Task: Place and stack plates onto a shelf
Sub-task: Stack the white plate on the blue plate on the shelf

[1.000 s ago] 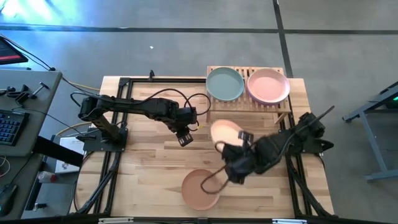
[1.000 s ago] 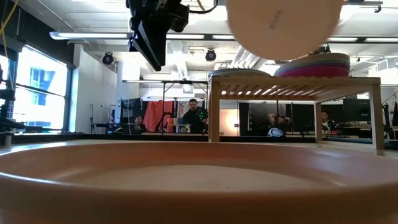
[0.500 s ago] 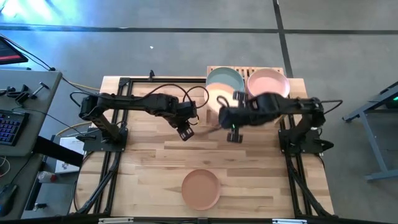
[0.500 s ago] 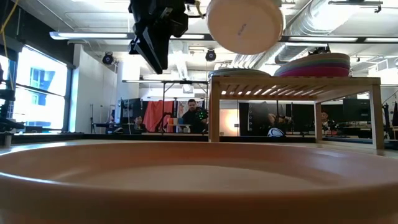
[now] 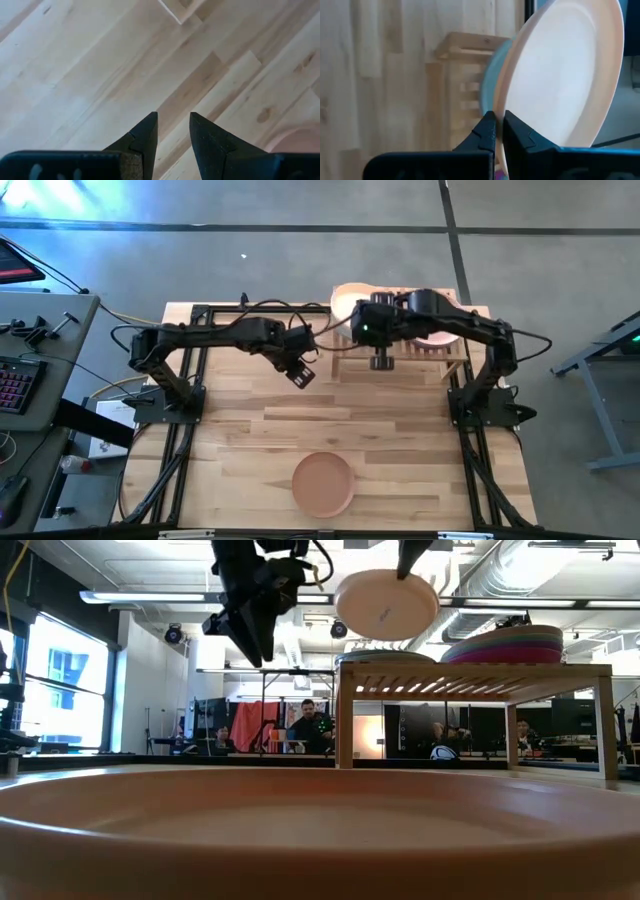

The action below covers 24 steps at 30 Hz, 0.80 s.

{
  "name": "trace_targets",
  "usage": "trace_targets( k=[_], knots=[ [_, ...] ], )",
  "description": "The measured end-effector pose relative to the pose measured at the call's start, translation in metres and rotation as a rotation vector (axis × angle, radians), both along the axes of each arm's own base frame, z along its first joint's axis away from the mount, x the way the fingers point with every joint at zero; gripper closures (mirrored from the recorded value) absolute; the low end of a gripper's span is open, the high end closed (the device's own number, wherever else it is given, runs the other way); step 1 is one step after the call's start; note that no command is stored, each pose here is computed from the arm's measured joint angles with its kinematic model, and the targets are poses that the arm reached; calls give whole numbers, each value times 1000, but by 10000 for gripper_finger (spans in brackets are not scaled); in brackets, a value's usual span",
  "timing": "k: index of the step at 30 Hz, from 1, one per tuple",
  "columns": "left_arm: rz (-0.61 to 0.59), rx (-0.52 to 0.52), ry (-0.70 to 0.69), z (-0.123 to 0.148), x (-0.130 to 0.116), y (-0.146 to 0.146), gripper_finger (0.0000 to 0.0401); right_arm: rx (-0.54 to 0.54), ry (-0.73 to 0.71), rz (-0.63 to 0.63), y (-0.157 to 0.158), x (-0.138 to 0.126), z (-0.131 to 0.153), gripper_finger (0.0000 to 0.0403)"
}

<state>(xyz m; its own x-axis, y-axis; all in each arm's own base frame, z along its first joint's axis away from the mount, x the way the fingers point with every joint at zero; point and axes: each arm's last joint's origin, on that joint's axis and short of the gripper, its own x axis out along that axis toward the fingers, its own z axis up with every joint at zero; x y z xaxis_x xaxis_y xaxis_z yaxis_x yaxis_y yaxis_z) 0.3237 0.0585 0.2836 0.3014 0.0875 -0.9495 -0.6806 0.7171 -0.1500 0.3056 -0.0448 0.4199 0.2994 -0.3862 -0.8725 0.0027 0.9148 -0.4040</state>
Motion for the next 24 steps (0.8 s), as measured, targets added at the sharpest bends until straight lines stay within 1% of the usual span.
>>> trace_targets(
  k=[3, 5, 8, 11, 17, 24],
  knots=[
    [22, -1, -1, 0, -1, 6, 298, -17, 15, 20, -13, 0, -1, 403],
    [48, -6, -3, 0, -2, 10, 298, -6, 22, 29, -21, 1, -5, 403],
    [69, -8, -4, 0, -3, 14, 298, 20, 59, 6, -31, 3, -18, 403],
    [82, -10, -5, 0, -3, 16, 298, 11, 106, -22, -38, 6, -34, 403],
    [101, -10, -6, 0, -4, 18, 298, -3, 140, -22, -42, 12, -55, 403],
    [132, -19, -8, 0, -4, 18, 298, -3, 145, -4, -44, 16, -69, 403]
  ],
)
